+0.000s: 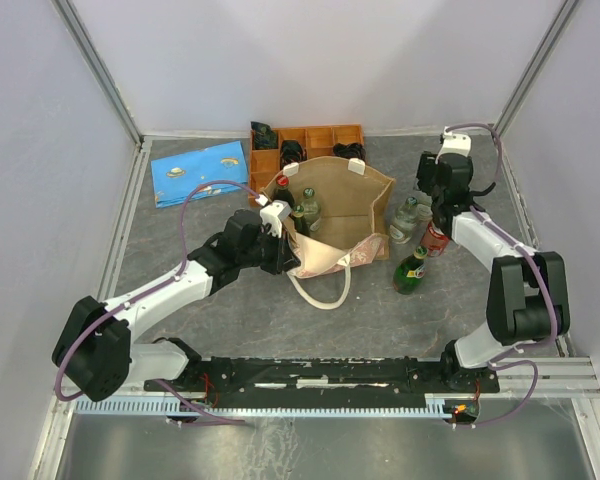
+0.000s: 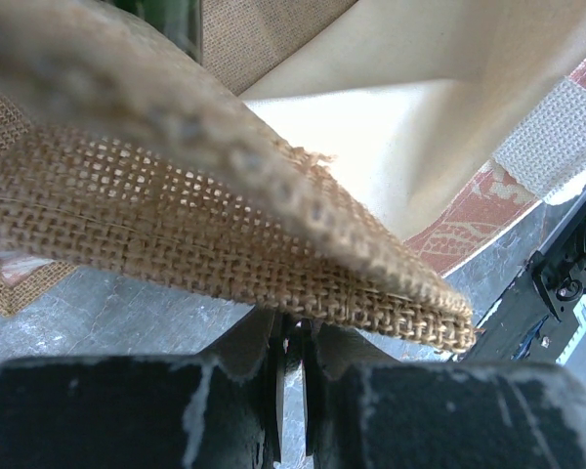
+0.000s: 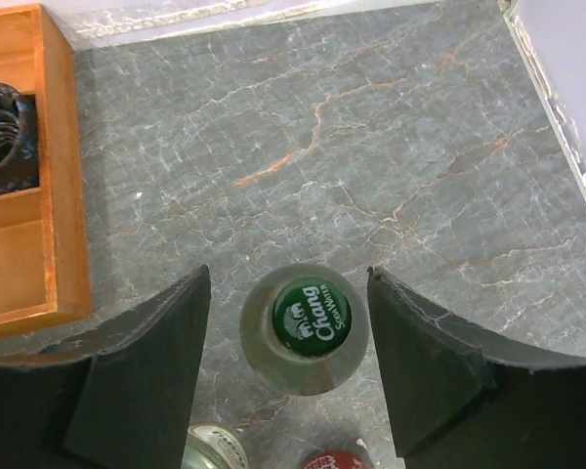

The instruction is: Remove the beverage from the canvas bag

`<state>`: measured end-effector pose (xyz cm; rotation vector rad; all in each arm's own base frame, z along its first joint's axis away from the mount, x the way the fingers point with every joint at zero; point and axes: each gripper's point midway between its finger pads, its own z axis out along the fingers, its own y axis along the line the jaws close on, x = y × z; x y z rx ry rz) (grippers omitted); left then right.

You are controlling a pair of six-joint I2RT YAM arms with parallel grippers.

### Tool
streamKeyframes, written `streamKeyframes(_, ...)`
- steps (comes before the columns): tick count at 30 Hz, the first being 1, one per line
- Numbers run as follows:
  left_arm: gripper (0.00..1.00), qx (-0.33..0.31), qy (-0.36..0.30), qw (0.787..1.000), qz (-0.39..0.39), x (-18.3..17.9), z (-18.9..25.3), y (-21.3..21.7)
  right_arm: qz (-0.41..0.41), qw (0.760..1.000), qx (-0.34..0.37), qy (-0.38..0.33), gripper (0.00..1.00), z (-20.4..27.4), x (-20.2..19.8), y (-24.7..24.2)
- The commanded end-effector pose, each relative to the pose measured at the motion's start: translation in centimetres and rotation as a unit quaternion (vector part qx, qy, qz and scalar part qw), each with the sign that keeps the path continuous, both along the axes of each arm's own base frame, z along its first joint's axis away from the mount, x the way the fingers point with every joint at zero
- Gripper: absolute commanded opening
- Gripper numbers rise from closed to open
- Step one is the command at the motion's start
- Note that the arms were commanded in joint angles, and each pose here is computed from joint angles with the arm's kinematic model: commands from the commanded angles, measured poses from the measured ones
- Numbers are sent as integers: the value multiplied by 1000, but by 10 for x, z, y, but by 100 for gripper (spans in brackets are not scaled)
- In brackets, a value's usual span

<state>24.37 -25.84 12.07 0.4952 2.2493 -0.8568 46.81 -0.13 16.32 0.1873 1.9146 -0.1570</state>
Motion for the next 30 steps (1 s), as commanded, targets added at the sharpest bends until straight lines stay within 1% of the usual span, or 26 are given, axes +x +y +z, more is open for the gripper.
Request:
streamKeyframes(1,3,25,45,999,3,-12,-18,7,7,998,-4,-62,75,41,1,7)
streamKeyframes(5,3,25,44,999,3,-12,-18,7,7,997,-10,-73,76,57,-2,12)
streamKeyframes(8,3,23,42,999,4,-13,-17,8,5,996,-9,-94,77,91,-9,20)
streamKeyframes(10,3,22,42,999,6,-14,-16,8,10,994,6,-109,80,123,-17,32)
streamKeyframes(11,3,20,40,999,7,-14,-14,8,18,993,17,-114,94,140,-22,42)
streamKeyframes(12,3,19,41,999,8,-14,-14,9,28,992,26,-123,99,159,-27,51)
streamKeyframes(13,3,18,40,999,9,-14,-13,8,40,991,31,-126,99,173,-33,63)
streamKeyframes(17,3,16,42,999,9,-15,-13,8,115,980,32,-161,99,235,-62,118)
streamKeyframes(18,3,16,42,999,10,-15,-13,9,147,974,37,-166,99,244,-71,138)
streamKeyframes(20,3,15,44,999,11,-16,-13,9,185,966,48,-175,99,258,-84,158)
streamKeyframes(22,3,11,43,999,12,-16,-11,9,230,956,59,-171,96,262,-96,183)
streamKeyframes(25,3,7,42,999,15,-17,-8,9,306,938,70,-148,85,253,-110,224)
streamKeyframes(27,3,4,43,999,17,-18,-7,10,342,929,69,-122,72,235,-115,248)
streamKeyframes(28,3,3,44,999,18,-18,-7,10,350,928,65,-109,68,224,-115,256)
streamKeyframes(29,3,2,43,999,19,-19,-6,10,358,927,62,-94,65,213,-116,265)
streamKeyframes(30,3,1,43,999,20,-19,-6,10,364,926,56,-81,65,202,-116,273)
